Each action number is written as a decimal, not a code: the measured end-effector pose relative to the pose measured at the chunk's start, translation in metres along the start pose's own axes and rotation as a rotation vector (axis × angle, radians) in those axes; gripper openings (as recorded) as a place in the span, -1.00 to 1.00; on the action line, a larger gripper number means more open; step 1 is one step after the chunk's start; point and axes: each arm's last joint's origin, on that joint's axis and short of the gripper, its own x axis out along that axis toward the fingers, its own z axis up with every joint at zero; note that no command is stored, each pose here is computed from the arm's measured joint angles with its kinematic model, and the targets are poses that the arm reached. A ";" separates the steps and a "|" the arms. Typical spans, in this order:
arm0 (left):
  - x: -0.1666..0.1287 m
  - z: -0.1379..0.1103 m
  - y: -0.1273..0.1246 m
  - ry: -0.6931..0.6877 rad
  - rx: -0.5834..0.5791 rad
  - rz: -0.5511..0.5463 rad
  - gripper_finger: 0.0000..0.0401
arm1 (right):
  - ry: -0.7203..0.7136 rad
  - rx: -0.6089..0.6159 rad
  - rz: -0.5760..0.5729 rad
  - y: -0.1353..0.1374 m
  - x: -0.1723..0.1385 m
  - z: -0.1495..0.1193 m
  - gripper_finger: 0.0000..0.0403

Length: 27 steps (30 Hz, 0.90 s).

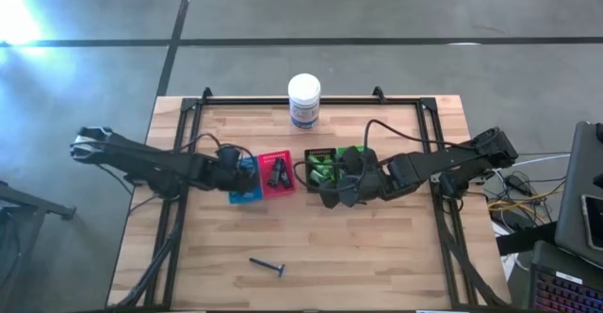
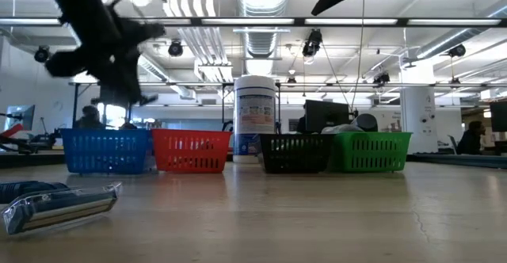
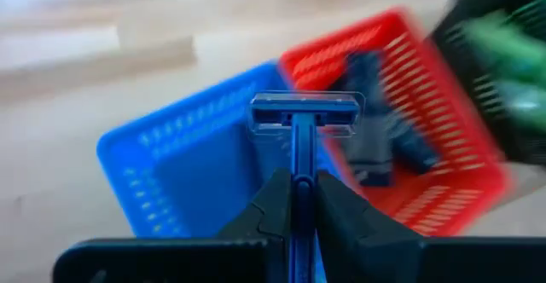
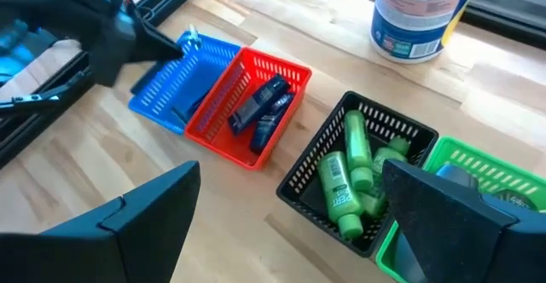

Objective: Pick & Place Travel size toiletries
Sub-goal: Put the blue razor into the blue basket

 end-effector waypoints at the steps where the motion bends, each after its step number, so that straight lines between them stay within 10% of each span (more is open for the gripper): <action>1: 0.005 -0.004 0.004 0.018 -0.011 0.008 -0.83 | 0.000 0.001 0.000 0.000 0.000 0.000 0.81; 19: 0.044 -0.036 0.042 0.116 -0.049 0.067 -0.80 | 0.022 0.046 -0.042 -0.005 0.000 -0.003 0.81; 27: 0.040 -0.030 0.032 0.072 -0.047 0.014 -0.41 | 0.024 0.046 -0.041 -0.005 0.000 -0.003 0.81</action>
